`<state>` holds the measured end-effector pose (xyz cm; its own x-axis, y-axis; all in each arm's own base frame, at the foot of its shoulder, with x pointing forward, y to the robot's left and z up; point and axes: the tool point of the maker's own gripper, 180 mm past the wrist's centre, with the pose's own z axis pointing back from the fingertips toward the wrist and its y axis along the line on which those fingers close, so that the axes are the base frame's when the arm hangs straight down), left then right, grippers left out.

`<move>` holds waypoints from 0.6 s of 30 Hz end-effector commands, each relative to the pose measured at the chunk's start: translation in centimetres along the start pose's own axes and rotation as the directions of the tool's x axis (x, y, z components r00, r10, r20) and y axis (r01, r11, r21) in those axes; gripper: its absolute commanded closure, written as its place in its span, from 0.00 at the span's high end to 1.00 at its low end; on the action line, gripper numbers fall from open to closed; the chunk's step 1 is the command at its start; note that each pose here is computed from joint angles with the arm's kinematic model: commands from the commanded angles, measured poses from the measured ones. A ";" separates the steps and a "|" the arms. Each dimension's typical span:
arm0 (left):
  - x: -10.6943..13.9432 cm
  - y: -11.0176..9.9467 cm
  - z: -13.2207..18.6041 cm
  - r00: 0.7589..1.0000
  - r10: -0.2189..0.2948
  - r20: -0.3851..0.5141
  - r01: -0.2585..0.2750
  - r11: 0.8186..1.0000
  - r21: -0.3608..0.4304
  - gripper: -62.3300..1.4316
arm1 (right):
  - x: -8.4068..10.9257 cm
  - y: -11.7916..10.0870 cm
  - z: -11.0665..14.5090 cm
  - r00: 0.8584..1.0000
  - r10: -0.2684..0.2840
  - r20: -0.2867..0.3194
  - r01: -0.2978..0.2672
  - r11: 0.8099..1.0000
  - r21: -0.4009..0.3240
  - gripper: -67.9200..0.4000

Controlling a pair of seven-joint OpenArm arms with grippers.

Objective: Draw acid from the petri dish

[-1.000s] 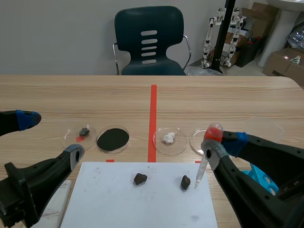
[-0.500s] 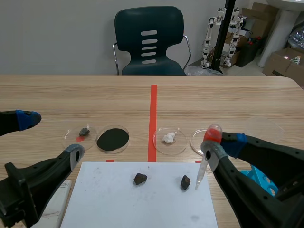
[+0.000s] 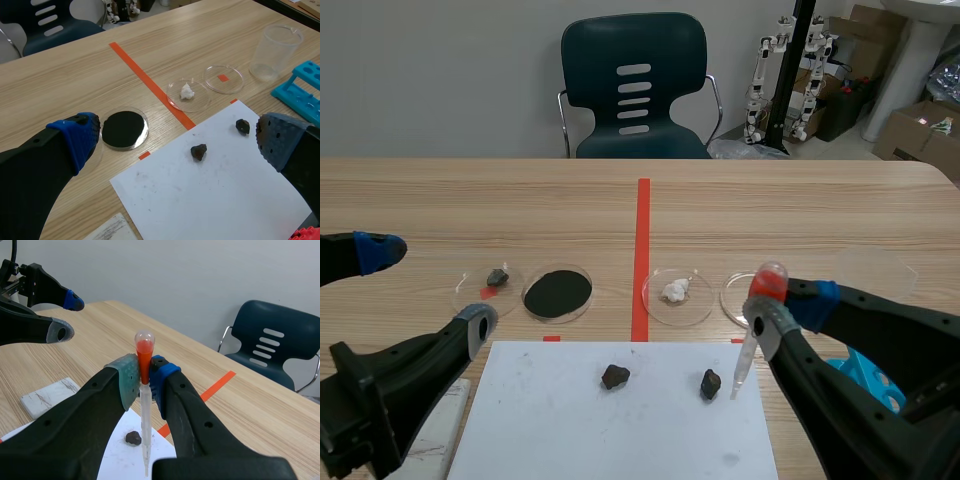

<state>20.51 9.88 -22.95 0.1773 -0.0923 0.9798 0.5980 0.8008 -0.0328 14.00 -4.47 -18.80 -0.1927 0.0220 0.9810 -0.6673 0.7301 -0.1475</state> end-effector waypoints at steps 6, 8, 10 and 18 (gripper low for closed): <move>1.0 0.0 0.0 0.999 -0.004 0.033 0.004 1.000 0.001 1.00 | 0.4 -0.2 -0.1 1.000 -0.002 0.015 0.002 1.000 -0.007 0.11; 1.0 0.0 0.0 0.999 -0.004 0.033 0.004 1.000 0.001 1.00 | 0.3 -0.2 -0.1 1.000 -0.002 0.008 0.002 1.000 -0.007 0.11; 1.0 0.0 0.0 0.999 -0.004 0.033 0.004 1.000 0.001 1.00 | 0.1 -0.2 -0.1 1.000 -0.002 0.000 0.002 1.000 -0.007 0.11; 1.0 0.0 0.0 0.999 -0.004 0.033 0.004 1.000 0.001 1.00 | 0.1 -0.3 -0.1 1.000 0.000 -0.002 0.000 1.000 -0.007 0.11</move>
<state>20.51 9.88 -22.95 0.1773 -0.0923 0.9798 0.5980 0.8008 -0.0328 14.11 -4.49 -19.33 -0.1711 0.0425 0.9843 -0.6671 0.7302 -0.1475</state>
